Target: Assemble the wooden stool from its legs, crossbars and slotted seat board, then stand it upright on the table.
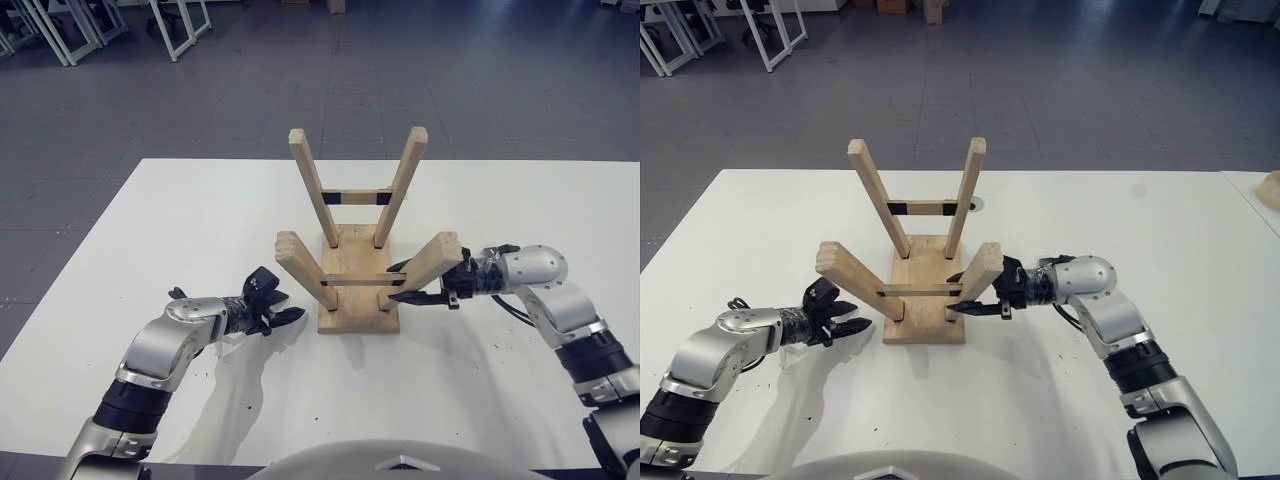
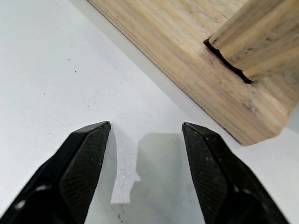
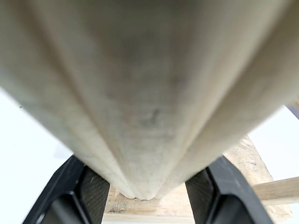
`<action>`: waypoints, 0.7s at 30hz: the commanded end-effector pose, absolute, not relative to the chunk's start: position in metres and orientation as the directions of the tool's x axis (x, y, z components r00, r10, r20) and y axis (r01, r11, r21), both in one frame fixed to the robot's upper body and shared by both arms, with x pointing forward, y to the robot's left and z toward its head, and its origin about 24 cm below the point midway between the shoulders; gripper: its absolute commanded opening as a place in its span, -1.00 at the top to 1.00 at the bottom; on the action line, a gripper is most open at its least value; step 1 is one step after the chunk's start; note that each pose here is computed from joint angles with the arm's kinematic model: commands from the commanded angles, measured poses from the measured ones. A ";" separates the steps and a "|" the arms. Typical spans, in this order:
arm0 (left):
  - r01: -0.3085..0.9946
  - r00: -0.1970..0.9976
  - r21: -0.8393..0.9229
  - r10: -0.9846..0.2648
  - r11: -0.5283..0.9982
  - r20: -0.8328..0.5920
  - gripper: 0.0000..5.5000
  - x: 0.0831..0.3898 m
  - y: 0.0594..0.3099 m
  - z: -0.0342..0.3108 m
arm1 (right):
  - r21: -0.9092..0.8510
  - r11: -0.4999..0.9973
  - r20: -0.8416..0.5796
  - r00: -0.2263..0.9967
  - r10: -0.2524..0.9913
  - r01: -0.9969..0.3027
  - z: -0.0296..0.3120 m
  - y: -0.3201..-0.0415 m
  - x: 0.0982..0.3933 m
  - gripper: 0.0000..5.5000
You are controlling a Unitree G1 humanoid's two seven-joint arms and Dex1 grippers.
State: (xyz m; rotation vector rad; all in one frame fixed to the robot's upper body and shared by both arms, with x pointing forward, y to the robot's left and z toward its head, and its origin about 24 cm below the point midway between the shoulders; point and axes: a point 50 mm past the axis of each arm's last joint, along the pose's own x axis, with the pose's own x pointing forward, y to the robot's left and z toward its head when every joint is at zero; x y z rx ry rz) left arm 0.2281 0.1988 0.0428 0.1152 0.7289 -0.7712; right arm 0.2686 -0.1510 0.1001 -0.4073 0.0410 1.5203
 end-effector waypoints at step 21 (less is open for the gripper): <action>0.597 0.535 -0.123 -0.507 0.793 -0.675 -0.04 0.208 0.204 0.034 | 0.069 0.807 0.095 0.809 0.580 -0.586 0.241 -0.161 0.264 -0.40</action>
